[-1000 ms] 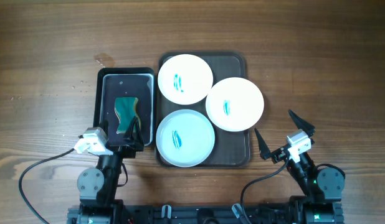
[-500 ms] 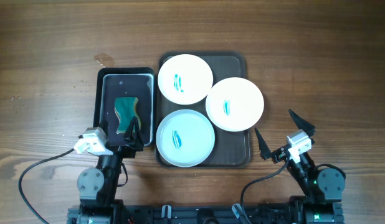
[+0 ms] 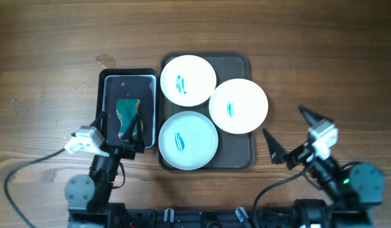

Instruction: Clean dirty plates on tray and stack at the side

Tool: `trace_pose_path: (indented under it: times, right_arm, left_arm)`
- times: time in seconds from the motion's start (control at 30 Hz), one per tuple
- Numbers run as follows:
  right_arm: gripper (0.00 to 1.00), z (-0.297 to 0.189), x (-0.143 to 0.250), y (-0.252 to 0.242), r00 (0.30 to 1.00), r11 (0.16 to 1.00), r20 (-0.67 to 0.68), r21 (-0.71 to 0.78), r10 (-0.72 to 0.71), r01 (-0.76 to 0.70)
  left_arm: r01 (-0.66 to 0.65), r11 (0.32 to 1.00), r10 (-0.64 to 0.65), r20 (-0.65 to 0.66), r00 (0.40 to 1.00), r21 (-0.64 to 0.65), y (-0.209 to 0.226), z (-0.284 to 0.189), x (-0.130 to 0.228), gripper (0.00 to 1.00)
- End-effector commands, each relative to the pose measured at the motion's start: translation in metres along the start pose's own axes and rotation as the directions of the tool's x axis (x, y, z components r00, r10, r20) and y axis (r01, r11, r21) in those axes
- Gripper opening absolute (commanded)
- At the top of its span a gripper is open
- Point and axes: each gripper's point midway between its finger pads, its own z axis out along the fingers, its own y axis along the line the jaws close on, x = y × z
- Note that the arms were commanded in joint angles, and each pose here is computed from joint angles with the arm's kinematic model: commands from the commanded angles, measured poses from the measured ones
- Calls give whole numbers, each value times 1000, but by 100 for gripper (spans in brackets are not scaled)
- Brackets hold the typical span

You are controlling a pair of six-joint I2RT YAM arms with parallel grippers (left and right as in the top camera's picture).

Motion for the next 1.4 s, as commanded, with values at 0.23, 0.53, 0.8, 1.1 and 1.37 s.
trace_pose_path:
  times: [0.23, 0.53, 0.8, 1.1, 1.37]
  right_arm:
    - [100, 40, -102, -18, 872, 916, -319, -25, 372, -400]
    - [74, 53, -6, 3, 568, 830, -668, 136, 480, -541]
    - [57, 60, 156, 82, 193, 842, -879, 323, 436, -431]
    - [30, 87, 262, 108, 136, 898, -943, 234, 302, -374]
    - [7, 108, 287, 79, 194, 900, -890, 365, 412, -237]
  left_arm:
    - [22, 974, -131, -487, 863, -224, -36, 24, -73, 100]
    - [-69, 930, -236, -730, 641, -362, -6, 26, -18, 100]
    - [-98, 913, -266, -760, 593, -396, 5, 32, -3, 100]
    - [-98, 914, -264, -758, 596, -395, 5, 33, -4, 100]
    - [-129, 899, -271, -763, 587, -418, 13, 28, 1, 100]
